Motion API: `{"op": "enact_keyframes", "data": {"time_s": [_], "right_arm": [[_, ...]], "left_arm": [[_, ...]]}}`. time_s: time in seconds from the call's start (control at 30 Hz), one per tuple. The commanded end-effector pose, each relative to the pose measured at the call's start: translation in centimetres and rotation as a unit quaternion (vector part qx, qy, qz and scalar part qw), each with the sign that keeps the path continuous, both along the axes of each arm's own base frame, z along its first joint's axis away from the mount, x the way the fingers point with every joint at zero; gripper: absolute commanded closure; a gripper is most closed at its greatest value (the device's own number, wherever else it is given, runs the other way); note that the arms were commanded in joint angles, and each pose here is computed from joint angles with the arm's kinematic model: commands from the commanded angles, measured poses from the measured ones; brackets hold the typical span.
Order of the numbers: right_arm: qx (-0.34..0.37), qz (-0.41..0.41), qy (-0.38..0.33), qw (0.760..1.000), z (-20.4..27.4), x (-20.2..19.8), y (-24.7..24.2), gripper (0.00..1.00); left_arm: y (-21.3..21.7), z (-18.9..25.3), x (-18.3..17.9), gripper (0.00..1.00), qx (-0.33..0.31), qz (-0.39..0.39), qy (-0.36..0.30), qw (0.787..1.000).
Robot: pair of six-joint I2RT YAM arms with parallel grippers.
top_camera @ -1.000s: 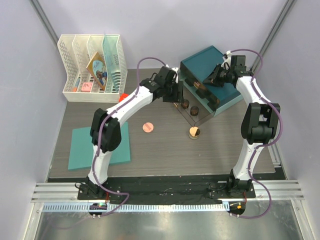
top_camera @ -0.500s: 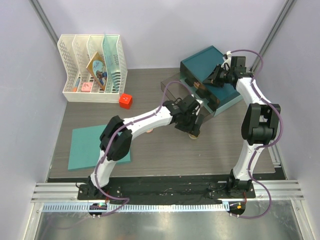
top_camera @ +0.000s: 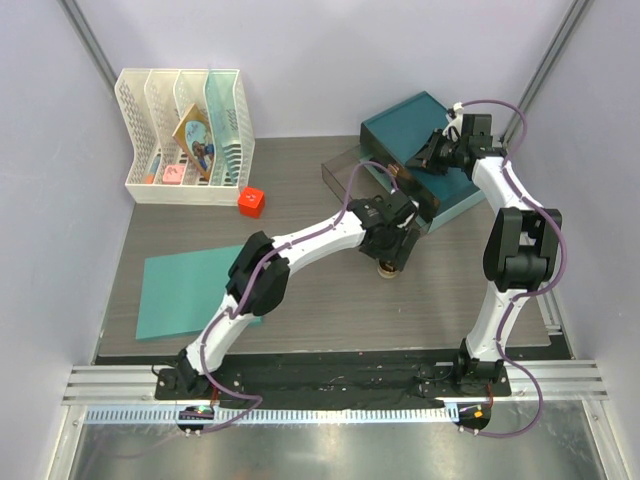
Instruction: Organize the makeup
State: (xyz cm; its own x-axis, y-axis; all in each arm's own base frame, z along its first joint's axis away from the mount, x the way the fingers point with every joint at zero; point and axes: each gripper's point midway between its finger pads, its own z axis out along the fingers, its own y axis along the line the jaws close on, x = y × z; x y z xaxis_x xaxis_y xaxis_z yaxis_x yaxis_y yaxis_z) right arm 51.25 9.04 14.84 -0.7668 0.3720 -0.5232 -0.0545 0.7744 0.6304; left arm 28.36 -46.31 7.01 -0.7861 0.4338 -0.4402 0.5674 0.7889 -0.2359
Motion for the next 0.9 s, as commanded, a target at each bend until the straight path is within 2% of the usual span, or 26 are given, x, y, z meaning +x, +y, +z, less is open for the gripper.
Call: {"op": "enact_keyframes", "data": {"time_s": [0.0,0.27,0.4,0.5,0.53,0.6,0.63,0.7,0.73,0.87], "right_arm": [[-0.100,-0.011,0.328,0.939,-15.4,-12.9,-2.8,0.86],[-0.098,-0.009,0.329,0.939,-15.5,-13.1,-2.7,0.86],[-0.097,-0.009,0.331,0.939,-15.5,-13.2,-2.7,0.86],[-0.097,-0.009,0.332,0.938,-15.6,-13.2,-2.6,0.86],[-0.096,-0.010,0.332,0.939,-15.6,-13.1,-2.6,0.86],[-0.096,-0.009,0.332,0.938,-15.7,-13.2,-2.6,0.86],[-0.096,-0.009,0.331,0.939,-15.6,-13.1,-2.7,0.86],[-0.095,-0.008,0.333,0.938,-15.7,-13.2,-2.6,0.86],[-0.095,-0.009,0.333,0.938,-15.7,-13.1,-2.6,0.86],[-0.095,-0.008,0.331,0.939,-15.7,-13.0,-2.6,0.86]], "left_arm": [[0.1,-0.5,0.5,0.27,0.023,0.002,-0.005,1.000],[-0.1,-2.8,0.2,0.30,0.041,-0.009,0.003,0.999],[0.3,-4.0,0.3,0.37,0.060,-0.004,0.000,0.998],[0.5,-4.6,0.3,0.52,0.068,-0.001,0.003,0.998],[0.5,-4.4,0.2,0.60,0.068,-0.001,0.003,0.998],[0.9,-4.3,0.1,0.68,0.072,-0.002,0.003,0.997],[0.9,-3.5,-0.1,0.78,0.065,-0.002,0.000,0.998],[1.4,-3.5,-0.4,0.89,0.066,-0.003,0.000,0.998],[1.6,-3.2,-0.5,0.97,0.063,-0.003,0.000,0.998],[3.2,-0.3,-1.1,1.00,0.055,-0.003,-0.017,0.998]]}}
